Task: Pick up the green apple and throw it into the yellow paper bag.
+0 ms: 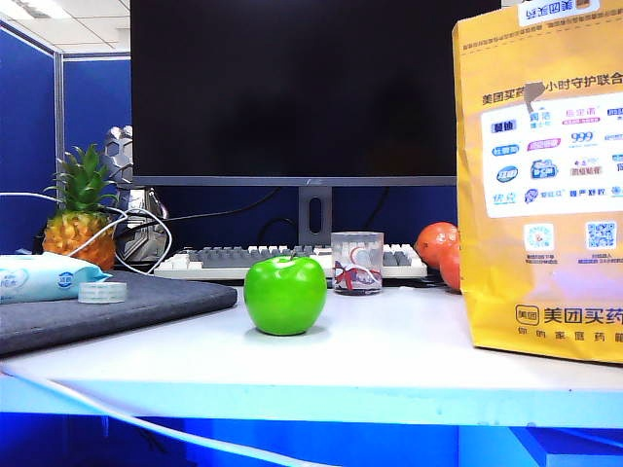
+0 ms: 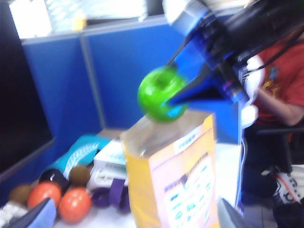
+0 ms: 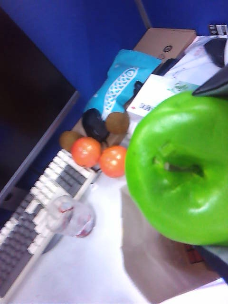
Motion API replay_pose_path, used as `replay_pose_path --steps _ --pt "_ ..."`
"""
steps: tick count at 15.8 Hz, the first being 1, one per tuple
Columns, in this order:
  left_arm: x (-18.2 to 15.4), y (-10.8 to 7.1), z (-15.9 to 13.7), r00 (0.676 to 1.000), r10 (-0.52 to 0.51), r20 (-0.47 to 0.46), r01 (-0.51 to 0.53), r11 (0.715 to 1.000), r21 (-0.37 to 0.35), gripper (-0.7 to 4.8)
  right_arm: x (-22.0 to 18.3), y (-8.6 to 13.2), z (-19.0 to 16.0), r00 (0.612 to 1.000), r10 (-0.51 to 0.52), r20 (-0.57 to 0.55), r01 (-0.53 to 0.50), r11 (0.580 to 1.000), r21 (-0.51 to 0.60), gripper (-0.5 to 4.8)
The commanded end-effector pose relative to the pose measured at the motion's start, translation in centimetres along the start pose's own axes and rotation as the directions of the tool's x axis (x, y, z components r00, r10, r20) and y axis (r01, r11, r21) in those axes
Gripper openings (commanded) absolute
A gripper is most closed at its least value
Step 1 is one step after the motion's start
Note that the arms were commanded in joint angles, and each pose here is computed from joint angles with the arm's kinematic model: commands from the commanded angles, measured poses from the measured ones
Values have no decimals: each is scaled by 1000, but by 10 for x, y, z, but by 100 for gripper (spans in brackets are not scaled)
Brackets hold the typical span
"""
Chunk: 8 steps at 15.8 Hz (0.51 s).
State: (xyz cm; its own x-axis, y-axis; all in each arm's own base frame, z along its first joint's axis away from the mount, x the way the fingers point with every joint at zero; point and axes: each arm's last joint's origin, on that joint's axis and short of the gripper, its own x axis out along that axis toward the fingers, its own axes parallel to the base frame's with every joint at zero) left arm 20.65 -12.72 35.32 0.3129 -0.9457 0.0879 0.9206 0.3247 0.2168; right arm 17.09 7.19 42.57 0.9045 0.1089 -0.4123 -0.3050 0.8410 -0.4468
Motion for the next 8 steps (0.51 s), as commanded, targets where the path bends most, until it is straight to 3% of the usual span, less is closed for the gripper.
replay_pose_path --steps 1,2,3,4,8 --pt "0 0 4 1000 -4 12 4 1000 -2 479 2 0 2 1000 -4 7 4 1000 -2 265" --pt "0 0 4 1000 -4 12 4 1000 -1 479 5 1 3 1000 -2 0 2 1000 -10 276" --pt "0 0 4 1000 -5 12 5 1000 -2 479 7 2 3 1000 0 -3 0 1000 -25 408" --pt "0 0 3 1000 -5 12 5 1000 -3 479 10 2 4 1000 -1 -1 1 1000 -27 479" --pt "0 0 3 1000 -5 6 5 1000 -9 479 15 0 12 997 -26 69 27 999 -24 479"
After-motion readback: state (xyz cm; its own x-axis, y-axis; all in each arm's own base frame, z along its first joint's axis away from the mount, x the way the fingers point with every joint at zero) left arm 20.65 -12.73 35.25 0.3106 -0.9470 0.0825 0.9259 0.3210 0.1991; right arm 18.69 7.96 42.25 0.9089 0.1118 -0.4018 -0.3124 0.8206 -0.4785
